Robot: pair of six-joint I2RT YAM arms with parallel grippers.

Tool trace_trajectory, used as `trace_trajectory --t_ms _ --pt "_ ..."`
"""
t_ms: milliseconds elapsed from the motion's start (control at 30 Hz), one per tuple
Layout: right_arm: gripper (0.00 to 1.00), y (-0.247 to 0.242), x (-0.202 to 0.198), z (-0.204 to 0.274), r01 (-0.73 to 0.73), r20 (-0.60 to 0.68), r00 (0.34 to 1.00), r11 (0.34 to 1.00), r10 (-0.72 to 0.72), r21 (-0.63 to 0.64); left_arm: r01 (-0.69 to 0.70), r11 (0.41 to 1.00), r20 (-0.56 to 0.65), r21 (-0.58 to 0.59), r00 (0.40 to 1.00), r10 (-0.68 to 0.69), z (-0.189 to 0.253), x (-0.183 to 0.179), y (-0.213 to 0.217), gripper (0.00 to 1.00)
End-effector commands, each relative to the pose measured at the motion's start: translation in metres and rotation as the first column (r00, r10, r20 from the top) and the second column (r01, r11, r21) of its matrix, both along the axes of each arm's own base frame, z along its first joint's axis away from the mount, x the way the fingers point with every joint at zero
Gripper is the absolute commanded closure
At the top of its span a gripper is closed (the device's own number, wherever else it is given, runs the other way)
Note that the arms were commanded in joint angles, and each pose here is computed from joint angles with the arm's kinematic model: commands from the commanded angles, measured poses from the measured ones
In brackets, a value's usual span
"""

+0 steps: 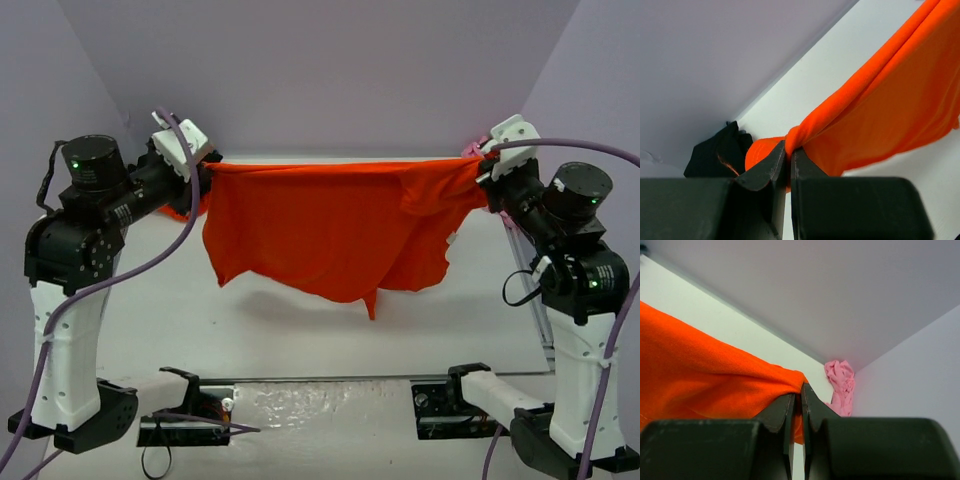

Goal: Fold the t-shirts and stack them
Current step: Flatten the tshirt out

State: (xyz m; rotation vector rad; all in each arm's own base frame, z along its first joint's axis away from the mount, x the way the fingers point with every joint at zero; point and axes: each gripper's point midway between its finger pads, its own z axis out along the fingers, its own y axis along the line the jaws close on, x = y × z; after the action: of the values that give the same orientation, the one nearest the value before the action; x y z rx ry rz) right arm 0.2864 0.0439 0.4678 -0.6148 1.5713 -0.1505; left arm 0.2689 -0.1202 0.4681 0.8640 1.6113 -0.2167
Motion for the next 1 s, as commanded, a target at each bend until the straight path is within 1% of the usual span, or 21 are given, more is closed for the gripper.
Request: trace_trajectory --t_ms 0,133,233,300,433,467,533,667,700,767,833,900,967 --pt "1.00 -0.009 -0.031 0.054 0.008 0.140 0.990 0.999 -0.013 0.032 0.060 0.998 0.147 -0.017 0.988 -0.057 0.050 -0.039 0.004 1.00" --pt "1.00 -0.007 -0.035 0.056 -0.006 0.137 0.991 0.999 0.001 0.031 0.087 0.996 0.164 -0.036 0.983 -0.080 0.062 -0.049 0.002 1.00" --pt "1.00 -0.004 -0.025 0.051 -0.015 0.110 0.994 0.999 0.011 0.032 0.140 0.990 0.139 -0.027 0.981 -0.135 0.059 -0.049 -0.007 1.00" --pt "1.00 -0.004 -0.014 0.040 -0.007 0.073 0.997 1.000 0.006 0.018 0.176 0.984 0.096 -0.018 0.980 -0.173 0.050 -0.038 -0.015 1.00" --pt "1.00 -0.010 0.009 0.022 0.042 0.013 0.999 0.999 -0.042 -0.021 0.173 0.984 0.034 0.027 0.984 -0.174 0.034 -0.012 -0.017 1.00" --pt "1.00 -0.007 0.019 0.014 0.038 -0.012 0.999 0.999 -0.038 -0.033 0.181 0.983 -0.006 0.037 0.983 -0.181 0.023 -0.002 -0.020 1.00" --pt "1.00 -0.005 0.037 0.005 0.042 -0.040 0.998 0.997 -0.044 -0.057 0.194 0.979 -0.036 0.062 0.981 -0.192 0.013 0.012 -0.022 1.00" --pt "1.00 -0.002 0.099 -0.032 0.081 -0.133 0.987 0.993 -0.092 -0.087 0.190 0.980 -0.120 0.058 0.976 -0.182 -0.016 0.069 -0.025 1.00" --pt "1.00 0.000 0.122 -0.054 0.080 -0.183 0.978 0.991 -0.098 -0.103 0.184 0.982 -0.123 0.052 0.977 -0.177 -0.020 0.085 -0.025 1.00" --pt "1.00 0.005 0.155 -0.081 0.080 -0.238 0.966 0.990 -0.106 -0.116 0.176 0.984 -0.202 0.029 0.965 -0.167 -0.052 0.129 -0.026 1.00" --pt "1.00 0.011 0.187 -0.118 0.069 -0.307 0.946 0.989 -0.108 -0.133 0.148 0.989 -0.215 0.008 0.966 -0.142 -0.061 0.156 -0.019 1.00" --pt "1.00 0.016 0.211 -0.149 0.065 -0.354 0.928 0.986 -0.117 -0.156 0.128 0.992 -0.300 -0.009 0.946 -0.125 -0.103 0.195 -0.016 1.00" --pt "1.00 0.025 0.233 -0.179 0.057 -0.393 0.911 0.982 -0.125 -0.179 0.101 0.995 -0.339 -0.012 0.936 -0.099 -0.130 0.221 -0.011 1.00"
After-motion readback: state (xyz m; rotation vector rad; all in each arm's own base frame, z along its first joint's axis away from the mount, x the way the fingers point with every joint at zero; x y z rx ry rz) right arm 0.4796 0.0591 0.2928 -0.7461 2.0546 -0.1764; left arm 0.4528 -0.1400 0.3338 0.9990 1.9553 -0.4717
